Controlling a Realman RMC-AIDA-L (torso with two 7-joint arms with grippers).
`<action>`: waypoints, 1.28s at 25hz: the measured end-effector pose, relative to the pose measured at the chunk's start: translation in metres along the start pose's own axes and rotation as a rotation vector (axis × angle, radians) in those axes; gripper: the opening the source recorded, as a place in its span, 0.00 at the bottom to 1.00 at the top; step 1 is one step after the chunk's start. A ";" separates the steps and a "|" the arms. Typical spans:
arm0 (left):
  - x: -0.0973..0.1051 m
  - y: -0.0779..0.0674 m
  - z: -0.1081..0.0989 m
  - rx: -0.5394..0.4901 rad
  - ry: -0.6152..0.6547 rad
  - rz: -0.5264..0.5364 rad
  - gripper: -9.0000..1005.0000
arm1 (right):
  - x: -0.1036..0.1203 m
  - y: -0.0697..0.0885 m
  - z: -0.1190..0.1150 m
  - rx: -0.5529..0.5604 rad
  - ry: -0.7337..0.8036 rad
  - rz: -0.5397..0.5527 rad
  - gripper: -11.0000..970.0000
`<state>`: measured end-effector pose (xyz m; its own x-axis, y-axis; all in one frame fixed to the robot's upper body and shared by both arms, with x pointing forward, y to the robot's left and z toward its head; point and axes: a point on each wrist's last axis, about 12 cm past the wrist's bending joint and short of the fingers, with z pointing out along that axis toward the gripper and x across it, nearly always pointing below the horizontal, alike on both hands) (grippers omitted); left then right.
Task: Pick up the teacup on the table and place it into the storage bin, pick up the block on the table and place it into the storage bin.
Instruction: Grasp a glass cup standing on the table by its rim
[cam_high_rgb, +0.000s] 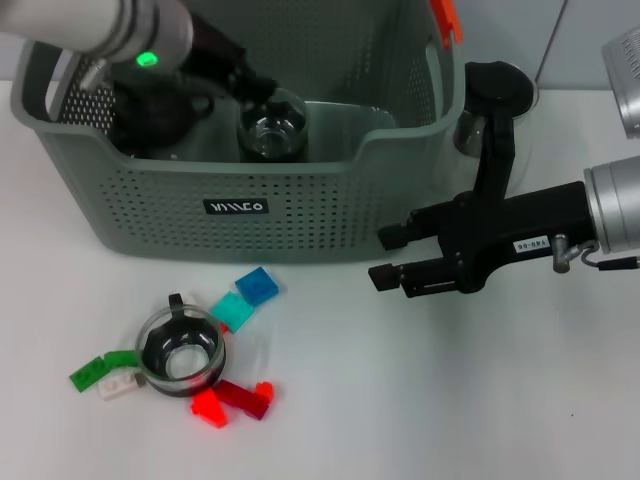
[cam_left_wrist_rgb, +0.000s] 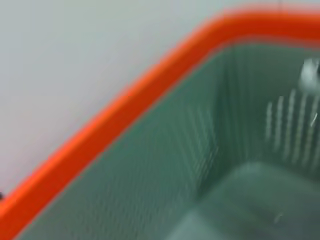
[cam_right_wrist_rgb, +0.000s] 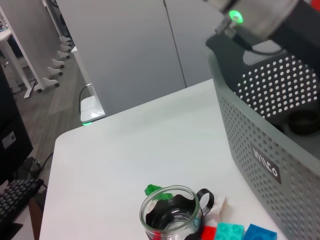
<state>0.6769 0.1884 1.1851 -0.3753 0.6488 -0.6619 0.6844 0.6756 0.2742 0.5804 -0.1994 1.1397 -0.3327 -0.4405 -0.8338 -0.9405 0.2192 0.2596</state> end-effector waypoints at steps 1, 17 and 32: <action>0.000 0.003 -0.011 0.015 -0.036 -0.026 0.44 | 0.000 0.000 0.000 0.000 -0.001 0.000 0.63; 0.080 0.052 -0.151 0.274 -0.467 -0.462 0.63 | -0.002 0.000 -0.002 -0.004 -0.001 -0.010 0.63; 0.122 0.021 -0.193 0.581 -0.086 -0.352 0.63 | -0.004 0.001 -0.001 -0.013 0.010 -0.003 0.63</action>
<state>0.5246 0.3492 1.2445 -0.6026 0.3786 -0.7025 0.7641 0.5278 -0.3710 0.5811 -0.1984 1.1438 -0.3309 -0.4494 -0.8298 -0.9422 0.2064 0.2640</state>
